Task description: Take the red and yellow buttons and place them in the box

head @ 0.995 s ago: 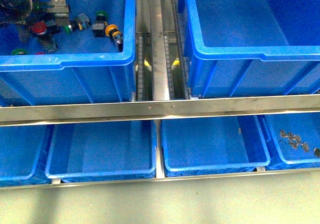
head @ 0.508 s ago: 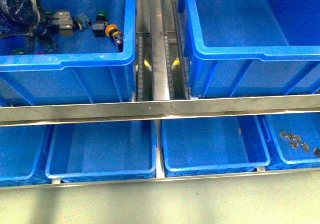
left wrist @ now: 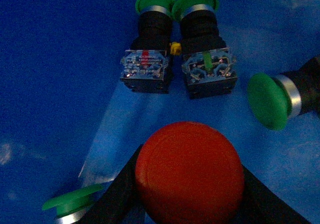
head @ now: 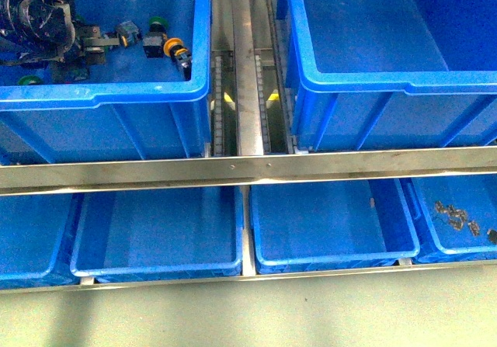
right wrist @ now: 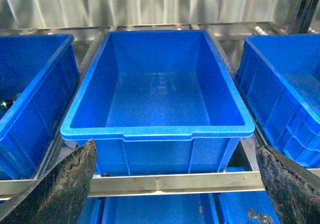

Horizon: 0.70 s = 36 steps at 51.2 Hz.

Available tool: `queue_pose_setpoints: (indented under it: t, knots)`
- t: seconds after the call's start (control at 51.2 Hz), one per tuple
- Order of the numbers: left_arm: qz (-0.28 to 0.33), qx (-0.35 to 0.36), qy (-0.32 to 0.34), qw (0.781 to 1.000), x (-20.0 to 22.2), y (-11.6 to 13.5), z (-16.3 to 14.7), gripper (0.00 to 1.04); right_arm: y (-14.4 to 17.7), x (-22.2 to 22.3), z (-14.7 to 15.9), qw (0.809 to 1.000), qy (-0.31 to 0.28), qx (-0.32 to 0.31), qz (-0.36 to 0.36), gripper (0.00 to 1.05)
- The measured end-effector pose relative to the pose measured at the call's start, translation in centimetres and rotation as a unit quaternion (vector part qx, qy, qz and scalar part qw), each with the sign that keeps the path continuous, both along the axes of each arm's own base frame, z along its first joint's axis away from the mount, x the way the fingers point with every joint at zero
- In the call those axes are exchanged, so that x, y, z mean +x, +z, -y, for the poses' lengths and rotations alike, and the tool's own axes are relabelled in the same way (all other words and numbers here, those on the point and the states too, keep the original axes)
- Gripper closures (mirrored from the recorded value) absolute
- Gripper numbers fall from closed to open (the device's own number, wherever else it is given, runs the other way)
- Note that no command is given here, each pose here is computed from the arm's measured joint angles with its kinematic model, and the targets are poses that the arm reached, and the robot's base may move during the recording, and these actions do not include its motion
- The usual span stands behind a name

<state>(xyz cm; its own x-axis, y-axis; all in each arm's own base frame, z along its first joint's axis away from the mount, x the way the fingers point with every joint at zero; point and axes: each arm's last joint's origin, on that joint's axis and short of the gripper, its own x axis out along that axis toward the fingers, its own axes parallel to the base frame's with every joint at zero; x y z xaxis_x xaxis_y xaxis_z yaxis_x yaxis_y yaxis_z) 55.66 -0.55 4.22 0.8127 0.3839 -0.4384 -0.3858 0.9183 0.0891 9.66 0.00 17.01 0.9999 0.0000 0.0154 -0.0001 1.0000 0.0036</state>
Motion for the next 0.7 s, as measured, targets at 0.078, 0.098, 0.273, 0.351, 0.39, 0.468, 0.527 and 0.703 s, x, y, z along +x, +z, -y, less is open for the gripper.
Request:
queue_pose_setpoints:
  t: [0.078,0.098,0.273,0.351,0.39,0.468,0.527,0.703]
  knots:
    - [0.007,-0.001,-0.001,1.000,-0.2,0.0,0.0,0.74,0.0,0.0,0.0,1.000,0.000,0.000,0.000,0.07]
    - [0.008,-0.001,-0.001,1.000,-0.2,0.0,0.0,0.74,0.0,0.0,0.0,1.000,0.000,0.000,0.000,0.07]
    - [0.019,-0.013,-0.003,1.000,-1.5,0.7,-0.3,0.74,0.0,0.0,0.0,1.000,0.000,0.000,0.000,0.07]
    - [0.040,-0.022,-0.007,0.999,-2.4,2.3,-0.4,0.74,0.0,0.0,0.0,1.000,0.000,0.000,0.000,0.07]
    - [0.051,-0.029,-0.012,0.998,-2.8,3.2,-0.5,0.74,0.0,0.0,0.0,1.000,0.000,0.000,0.000,0.07]
    - [0.075,-0.039,-0.021,0.996,-3.8,5.4,-0.6,0.74,0.0,0.0,0.0,1.000,0.000,0.000,0.000,0.07]
    - [0.094,-0.048,-0.029,0.994,-4.9,7.4,-0.7,0.74,0.0,0.0,0.0,1.000,0.000,0.000,0.000,0.07]
    - [0.132,-0.083,-0.067,0.985,-9.9,13.1,-0.9,0.74,0.0,0.0,0.0,1.000,0.000,0.000,0.000,0.07]
